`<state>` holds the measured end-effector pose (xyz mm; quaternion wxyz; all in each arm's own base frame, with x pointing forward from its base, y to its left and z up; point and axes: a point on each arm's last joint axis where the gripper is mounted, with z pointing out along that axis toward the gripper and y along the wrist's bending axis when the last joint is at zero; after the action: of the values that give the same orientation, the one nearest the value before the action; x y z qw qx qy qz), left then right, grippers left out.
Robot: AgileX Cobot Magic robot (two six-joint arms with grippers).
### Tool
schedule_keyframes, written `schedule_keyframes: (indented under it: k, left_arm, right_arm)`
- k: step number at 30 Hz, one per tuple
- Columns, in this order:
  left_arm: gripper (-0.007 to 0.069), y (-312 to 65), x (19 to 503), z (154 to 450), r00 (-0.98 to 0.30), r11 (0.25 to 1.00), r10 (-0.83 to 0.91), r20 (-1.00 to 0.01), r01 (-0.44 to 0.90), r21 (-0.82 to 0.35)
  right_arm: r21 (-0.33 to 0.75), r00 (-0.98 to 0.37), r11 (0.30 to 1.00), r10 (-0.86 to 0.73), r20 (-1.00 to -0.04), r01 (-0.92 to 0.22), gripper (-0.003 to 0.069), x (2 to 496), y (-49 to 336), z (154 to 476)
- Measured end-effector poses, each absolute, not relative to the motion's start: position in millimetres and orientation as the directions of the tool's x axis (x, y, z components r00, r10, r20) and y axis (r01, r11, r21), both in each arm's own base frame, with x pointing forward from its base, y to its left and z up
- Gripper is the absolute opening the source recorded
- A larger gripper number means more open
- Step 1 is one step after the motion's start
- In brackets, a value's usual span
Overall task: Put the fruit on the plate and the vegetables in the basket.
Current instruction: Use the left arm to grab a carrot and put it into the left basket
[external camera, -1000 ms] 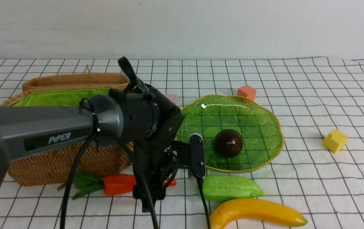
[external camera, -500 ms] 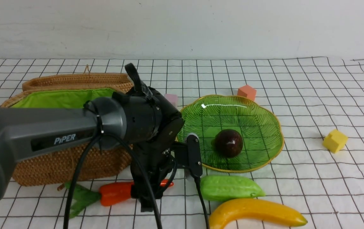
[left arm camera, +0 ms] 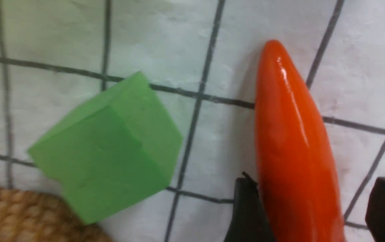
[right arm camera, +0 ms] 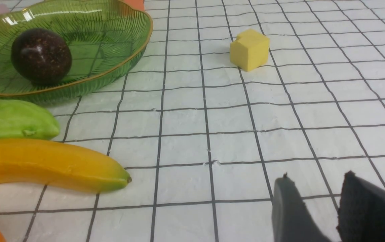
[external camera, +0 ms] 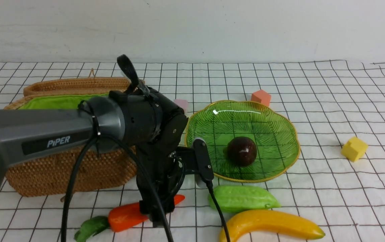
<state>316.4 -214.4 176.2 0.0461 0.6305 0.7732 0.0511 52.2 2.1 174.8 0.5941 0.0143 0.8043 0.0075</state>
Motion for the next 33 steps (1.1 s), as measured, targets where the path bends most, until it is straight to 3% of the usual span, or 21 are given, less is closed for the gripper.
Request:
schedule_keyframes:
  k: [6, 9, 10, 11, 14, 17, 21, 27, 31, 33]
  left_arm:
    - [0.0414, -210.9, 314.4, 162.2, -0.222, 0.221, 0.975, 0.027, 0.975, 0.036]
    - [0.0351, -208.5, 311.5, 162.4, -0.228, 0.228, 0.972, 0.053, 0.974, 0.002]
    - [0.0278, -206.6, 308.4, 162.9, -0.229, 0.231, 0.97, 0.082, 0.972, -0.027]
    - [0.0256, -205.6, 306.9, 164.2, -0.228, 0.233, 0.968, 0.1, 0.971, -0.044]
    - [0.026, -205.9, 307.1, 169.8, -0.228, 0.237, 0.966, 0.117, 0.97, -0.061]
    - [0.026, -211.5, 313.8, 183.9, -0.255, 0.258, 0.964, 0.074, 0.966, -0.035]
    - [0.026, -216.0, 319.8, 217.2, -0.299, 0.299, 0.954, -0.013, 0.954, 0.03]
    - [0.026, -204.5, 310.4, 317.5, -0.259, 0.305, 0.942, -0.214, 0.926, 0.221]
    - [0.026, -159.5, 314.3, 369.5, -0.267, 0.342, 0.935, -0.234, 0.853, 0.394]
    - [0.026, -141.6, 320.2, 374.3, -0.303, 0.371, 0.927, -0.22, 0.825, 0.427]
  right_arm:
    - [0.029, -0.294, 0.999, 0.032, -0.955, 0.014, 0.0244, 52.2, 2.1, 174.8]
    - [0.029, -0.294, 0.999, 0.032, -0.955, 0.014, 0.0244, 52.2, 2.1, 174.8]
    - [0.029, -0.294, 0.999, 0.032, -0.955, 0.014, 0.0244, 52.2, 2.1, 174.8]
    - [0.029, -0.294, 0.999, 0.032, -0.955, 0.014, 0.0244, 52.2, 2.1, 174.8]
    - [0.029, -0.294, 0.999, 0.032, -0.955, 0.014, 0.0244, 52.2, 2.1, 174.8]
    - [0.029, -0.294, 0.999, 0.032, -0.955, 0.014, 0.0244, 52.2, 2.1, 174.8]
    - [0.03, -0.294, 0.999, 0.033, -0.955, 0.014, 0.0244, 52.2, 2.1, 174.8]
    - [0.03, -0.294, 0.999, 0.033, -0.955, 0.014, 0.0244, 52.2, 2.1, 174.8]
    - [0.03, -0.294, 0.999, 0.033, -0.955, 0.014, 0.0244, 52.2, 2.1, 174.8]
    - [0.03, -0.294, 0.999, 0.033, -0.955, 0.014, 0.0244, 52.2, 2.1, 174.8]
